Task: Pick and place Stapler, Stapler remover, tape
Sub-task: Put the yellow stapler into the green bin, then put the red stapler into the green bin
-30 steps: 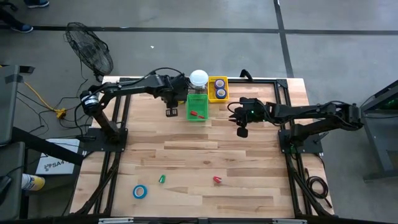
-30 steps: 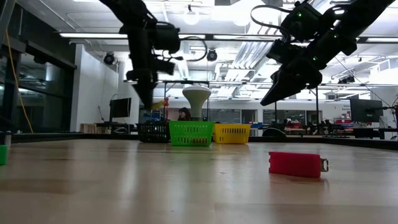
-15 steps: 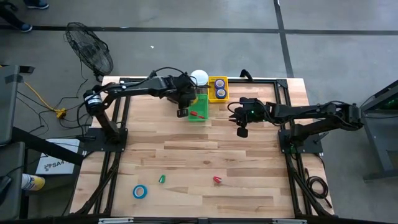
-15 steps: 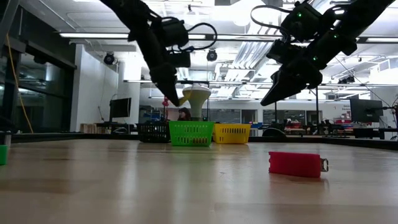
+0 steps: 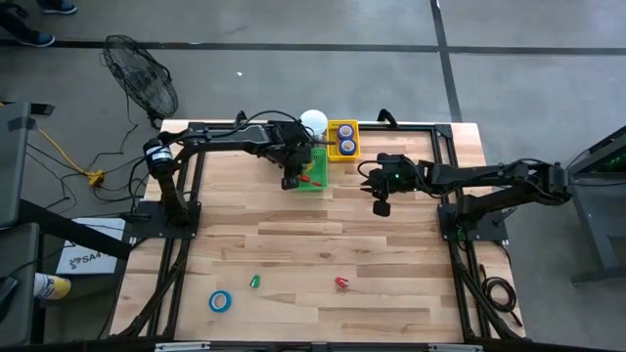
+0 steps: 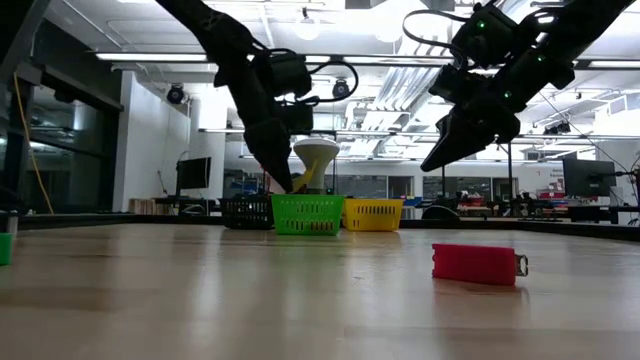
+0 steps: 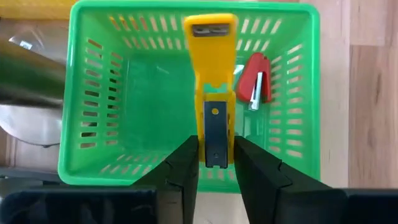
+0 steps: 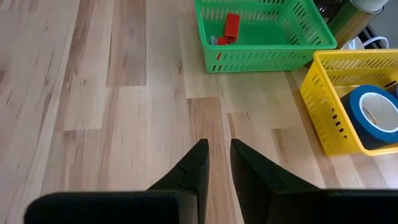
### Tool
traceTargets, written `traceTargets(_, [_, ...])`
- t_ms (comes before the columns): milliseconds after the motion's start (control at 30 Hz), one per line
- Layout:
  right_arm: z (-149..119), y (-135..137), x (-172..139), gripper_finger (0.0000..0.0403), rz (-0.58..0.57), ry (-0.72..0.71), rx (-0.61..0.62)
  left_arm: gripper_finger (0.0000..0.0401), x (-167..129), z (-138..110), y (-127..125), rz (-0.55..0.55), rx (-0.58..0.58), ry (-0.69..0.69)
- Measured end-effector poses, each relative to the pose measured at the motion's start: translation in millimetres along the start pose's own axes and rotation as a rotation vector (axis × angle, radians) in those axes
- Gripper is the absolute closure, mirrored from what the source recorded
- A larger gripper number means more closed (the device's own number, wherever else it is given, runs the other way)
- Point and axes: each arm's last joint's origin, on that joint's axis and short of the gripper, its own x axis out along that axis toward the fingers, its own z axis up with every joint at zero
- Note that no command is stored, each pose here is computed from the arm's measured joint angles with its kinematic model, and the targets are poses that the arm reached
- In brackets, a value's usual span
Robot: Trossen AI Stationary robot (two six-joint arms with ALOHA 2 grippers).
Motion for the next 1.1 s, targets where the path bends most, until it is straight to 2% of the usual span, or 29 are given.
traceTargets(400, [-0.7,0.1,0.0,0.0345,0.001,0.007,0.0,0.0199,-4.9,0.1,-0.4,0.004,0.047,0.005])
traceTargets(633, [-6.0,1.2,-0.2,0.0345,0.011,0.062,0.029,0.0192,-41.4,2.8,-7.8,0.083,0.09,0.008])
traceTargets(867, [-16.5,3.3,-1.5,0.0345,0.03,0.172,0.065,0.0192,-60.9,-3.3,-40.3,0.156,0.169,0.088])
traceTargets(1100, [-23.5,7.0,-3.1,0.0335,0.069,0.248,0.117,0.0192,-66.7,-31.6,-72.8,0.198,0.173,0.121])
